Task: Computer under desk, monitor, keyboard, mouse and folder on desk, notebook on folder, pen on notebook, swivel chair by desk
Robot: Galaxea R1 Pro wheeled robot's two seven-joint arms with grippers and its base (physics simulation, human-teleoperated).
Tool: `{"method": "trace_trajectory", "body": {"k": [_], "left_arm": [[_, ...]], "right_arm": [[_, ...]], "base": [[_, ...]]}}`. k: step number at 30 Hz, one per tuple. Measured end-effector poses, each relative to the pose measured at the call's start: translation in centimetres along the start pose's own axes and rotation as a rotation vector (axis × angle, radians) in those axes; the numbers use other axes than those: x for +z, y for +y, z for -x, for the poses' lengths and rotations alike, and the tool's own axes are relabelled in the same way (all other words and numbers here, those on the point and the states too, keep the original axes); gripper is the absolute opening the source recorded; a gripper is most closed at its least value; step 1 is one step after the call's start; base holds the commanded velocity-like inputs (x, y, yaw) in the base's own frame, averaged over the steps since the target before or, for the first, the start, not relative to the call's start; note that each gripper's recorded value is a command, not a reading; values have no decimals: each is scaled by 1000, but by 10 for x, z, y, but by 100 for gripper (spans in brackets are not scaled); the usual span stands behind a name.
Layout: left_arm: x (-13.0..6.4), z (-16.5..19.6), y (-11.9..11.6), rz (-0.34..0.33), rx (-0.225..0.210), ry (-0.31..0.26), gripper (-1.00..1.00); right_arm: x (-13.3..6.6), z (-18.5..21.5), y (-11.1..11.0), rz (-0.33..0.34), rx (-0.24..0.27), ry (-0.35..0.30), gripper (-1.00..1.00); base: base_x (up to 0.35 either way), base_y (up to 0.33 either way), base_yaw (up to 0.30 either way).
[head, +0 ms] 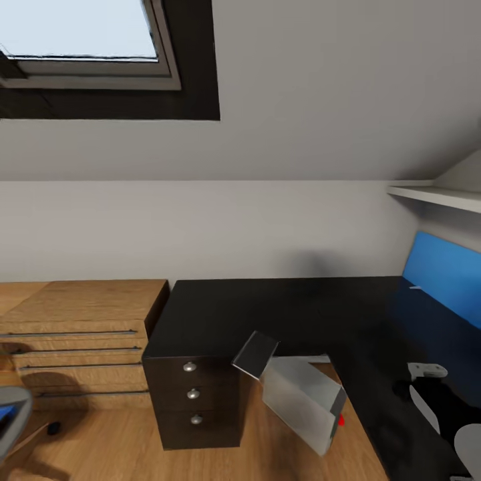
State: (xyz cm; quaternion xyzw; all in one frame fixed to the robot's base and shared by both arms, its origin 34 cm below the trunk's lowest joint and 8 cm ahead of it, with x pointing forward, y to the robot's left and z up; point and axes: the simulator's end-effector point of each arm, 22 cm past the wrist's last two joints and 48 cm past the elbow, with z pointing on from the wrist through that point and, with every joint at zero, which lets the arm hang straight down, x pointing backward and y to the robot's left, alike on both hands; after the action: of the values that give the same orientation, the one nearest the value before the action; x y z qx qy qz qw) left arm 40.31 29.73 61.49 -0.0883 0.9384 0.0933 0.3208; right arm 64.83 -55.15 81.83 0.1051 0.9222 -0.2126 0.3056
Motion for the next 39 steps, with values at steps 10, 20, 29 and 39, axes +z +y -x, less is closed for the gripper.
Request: {"method": "trace_trajectory", "body": {"k": [10, 20, 29, 39], "left_arm": [[0, 0, 0, 1, 2, -1, 100], [0, 1, 2, 4, 2, -3, 100], [0, 2, 2, 4, -1, -8, 100], [0, 5, 1, 2, -7, -23, 100]], "right_arm": [[0, 0, 0, 0, -1, -1, -100], [0, -2, 0, -2, -4, 3, -100], [1, -6, -2, -4, -5, 17, -100], [1, -10, -6, -12, -7, 28, -100]], "base": [[-118, -165, 0], [-5, -11, 0], [-231, 47, 0], [-71, 54, 0]]}}
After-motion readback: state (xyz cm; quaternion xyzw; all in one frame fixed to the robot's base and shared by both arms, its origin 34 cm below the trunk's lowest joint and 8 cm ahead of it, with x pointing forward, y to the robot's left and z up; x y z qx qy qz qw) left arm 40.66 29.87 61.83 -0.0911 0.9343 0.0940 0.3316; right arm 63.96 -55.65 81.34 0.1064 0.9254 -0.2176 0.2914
